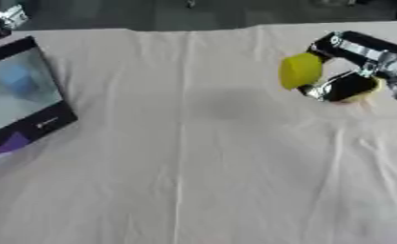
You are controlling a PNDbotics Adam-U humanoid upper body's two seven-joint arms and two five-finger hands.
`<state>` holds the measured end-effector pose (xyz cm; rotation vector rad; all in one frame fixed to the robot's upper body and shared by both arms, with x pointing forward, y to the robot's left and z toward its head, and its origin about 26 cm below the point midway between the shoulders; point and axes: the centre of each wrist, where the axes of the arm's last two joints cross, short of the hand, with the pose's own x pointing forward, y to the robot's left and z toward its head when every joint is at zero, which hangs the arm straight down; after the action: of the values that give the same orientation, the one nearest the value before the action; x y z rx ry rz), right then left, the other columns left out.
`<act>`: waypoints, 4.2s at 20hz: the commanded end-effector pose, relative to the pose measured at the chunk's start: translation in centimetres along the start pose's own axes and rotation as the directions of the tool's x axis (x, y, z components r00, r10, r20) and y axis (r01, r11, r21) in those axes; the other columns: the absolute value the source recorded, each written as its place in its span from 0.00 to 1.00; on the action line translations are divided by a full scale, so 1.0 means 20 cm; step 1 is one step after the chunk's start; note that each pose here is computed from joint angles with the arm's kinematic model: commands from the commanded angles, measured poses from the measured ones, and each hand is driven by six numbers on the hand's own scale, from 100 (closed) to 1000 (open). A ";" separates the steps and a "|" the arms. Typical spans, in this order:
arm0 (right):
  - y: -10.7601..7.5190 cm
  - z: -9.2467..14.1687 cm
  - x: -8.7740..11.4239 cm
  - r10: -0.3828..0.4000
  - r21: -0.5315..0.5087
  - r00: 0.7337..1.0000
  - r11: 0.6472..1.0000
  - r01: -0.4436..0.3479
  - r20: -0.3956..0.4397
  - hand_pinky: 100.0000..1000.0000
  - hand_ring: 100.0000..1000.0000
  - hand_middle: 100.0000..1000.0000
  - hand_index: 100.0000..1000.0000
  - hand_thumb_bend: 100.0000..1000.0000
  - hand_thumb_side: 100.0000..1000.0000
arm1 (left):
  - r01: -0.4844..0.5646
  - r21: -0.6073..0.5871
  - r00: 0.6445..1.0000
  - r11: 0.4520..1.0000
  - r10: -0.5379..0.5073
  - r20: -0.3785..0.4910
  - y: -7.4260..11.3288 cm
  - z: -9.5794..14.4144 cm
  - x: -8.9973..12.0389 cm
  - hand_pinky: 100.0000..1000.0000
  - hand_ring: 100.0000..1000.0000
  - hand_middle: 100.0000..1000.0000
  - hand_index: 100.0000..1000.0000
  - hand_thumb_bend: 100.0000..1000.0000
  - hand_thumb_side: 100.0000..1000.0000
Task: Pick up the objects with one hand, pass them to the other hand, and then place them into the box on the other side of the table.
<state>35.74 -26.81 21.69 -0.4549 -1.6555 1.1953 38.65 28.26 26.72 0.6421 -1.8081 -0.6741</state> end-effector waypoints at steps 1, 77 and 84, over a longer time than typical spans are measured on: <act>0.01 -0.04 0.05 -0.031 -0.055 0.999 0.998 0.033 0.039 0.76 0.58 0.39 0.53 0.15 0.00 | 0.046 -0.007 0.994 0.999 -0.045 0.104 0.05 0.00 0.16 0.80 0.79 0.75 0.77 0.56 0.48; 0.38 -0.48 0.54 -0.067 -0.160 0.941 0.979 0.126 0.333 0.76 0.57 0.39 0.53 0.11 0.00 | 0.378 -0.731 0.911 0.568 -0.371 0.183 -0.57 -0.30 0.61 0.87 0.82 0.78 0.82 0.46 0.64; 0.39 -0.49 0.55 -0.039 -0.162 0.942 0.982 0.099 0.334 0.76 0.57 0.39 0.52 0.14 0.00 | 0.385 -0.743 0.903 0.548 -0.389 0.181 -0.60 -0.32 0.59 0.87 0.82 0.77 0.79 0.41 0.60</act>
<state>37.88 -10.89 19.01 -0.3103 -2.0066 1.1174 42.28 10.60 26.67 0.4366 -1.2324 -1.6551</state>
